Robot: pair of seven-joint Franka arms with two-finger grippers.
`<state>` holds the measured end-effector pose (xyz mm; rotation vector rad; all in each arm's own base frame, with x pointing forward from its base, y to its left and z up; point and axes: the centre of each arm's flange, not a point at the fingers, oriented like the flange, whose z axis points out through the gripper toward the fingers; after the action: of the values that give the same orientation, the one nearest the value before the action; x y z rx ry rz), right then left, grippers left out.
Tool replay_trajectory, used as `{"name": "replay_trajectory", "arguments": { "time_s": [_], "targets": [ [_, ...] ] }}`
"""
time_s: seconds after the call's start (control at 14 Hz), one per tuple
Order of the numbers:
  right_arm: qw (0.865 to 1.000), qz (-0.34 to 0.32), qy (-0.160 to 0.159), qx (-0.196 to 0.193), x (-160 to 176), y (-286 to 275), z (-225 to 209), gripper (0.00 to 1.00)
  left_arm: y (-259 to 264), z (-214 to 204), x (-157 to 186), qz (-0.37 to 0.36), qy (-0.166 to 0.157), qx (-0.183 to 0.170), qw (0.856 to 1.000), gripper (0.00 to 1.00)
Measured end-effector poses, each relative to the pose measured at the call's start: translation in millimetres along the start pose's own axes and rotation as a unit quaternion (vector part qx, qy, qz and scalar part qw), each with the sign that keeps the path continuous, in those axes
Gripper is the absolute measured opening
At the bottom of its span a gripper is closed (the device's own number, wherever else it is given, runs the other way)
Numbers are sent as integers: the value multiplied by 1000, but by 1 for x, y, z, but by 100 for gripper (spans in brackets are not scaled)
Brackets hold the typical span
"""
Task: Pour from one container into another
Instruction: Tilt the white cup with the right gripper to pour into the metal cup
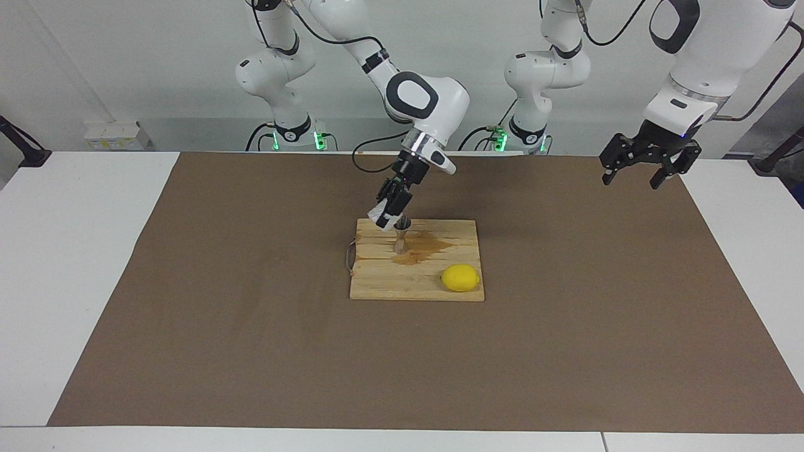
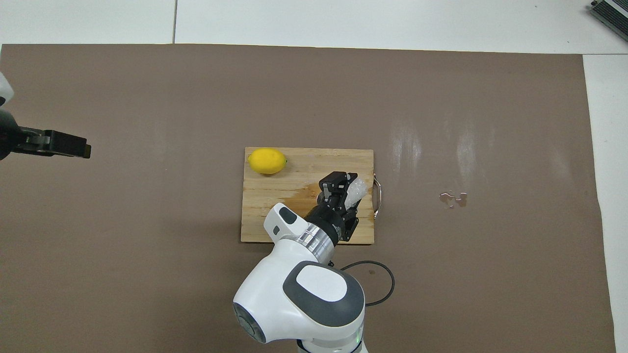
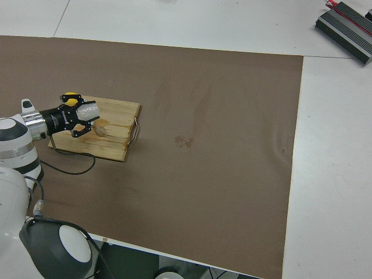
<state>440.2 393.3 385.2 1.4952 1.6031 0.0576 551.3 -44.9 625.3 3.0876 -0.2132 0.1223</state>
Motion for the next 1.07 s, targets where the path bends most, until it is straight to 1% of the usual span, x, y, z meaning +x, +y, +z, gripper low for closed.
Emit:
{"name": "replay_trajectory", "arguments": {
  "time_s": [0.36,0.64,0.79,1.07],
  "targets": [
    [1000,-4,-3,-7,0,0,1,53,0,0,0,3,1,0,1000,100],
    [1000,-9,-6,-14,0,-1,2,53,0,-1,1,30,3,2,1000,100],
    [1000,-10,-8,-15,0,-3,3,53,-2,0,1,46,2,11,999,100],
    [1000,-3,-9,-15,-1,-4,3,53,-2,0,1,52,1,14,999,100]
  ]
}}
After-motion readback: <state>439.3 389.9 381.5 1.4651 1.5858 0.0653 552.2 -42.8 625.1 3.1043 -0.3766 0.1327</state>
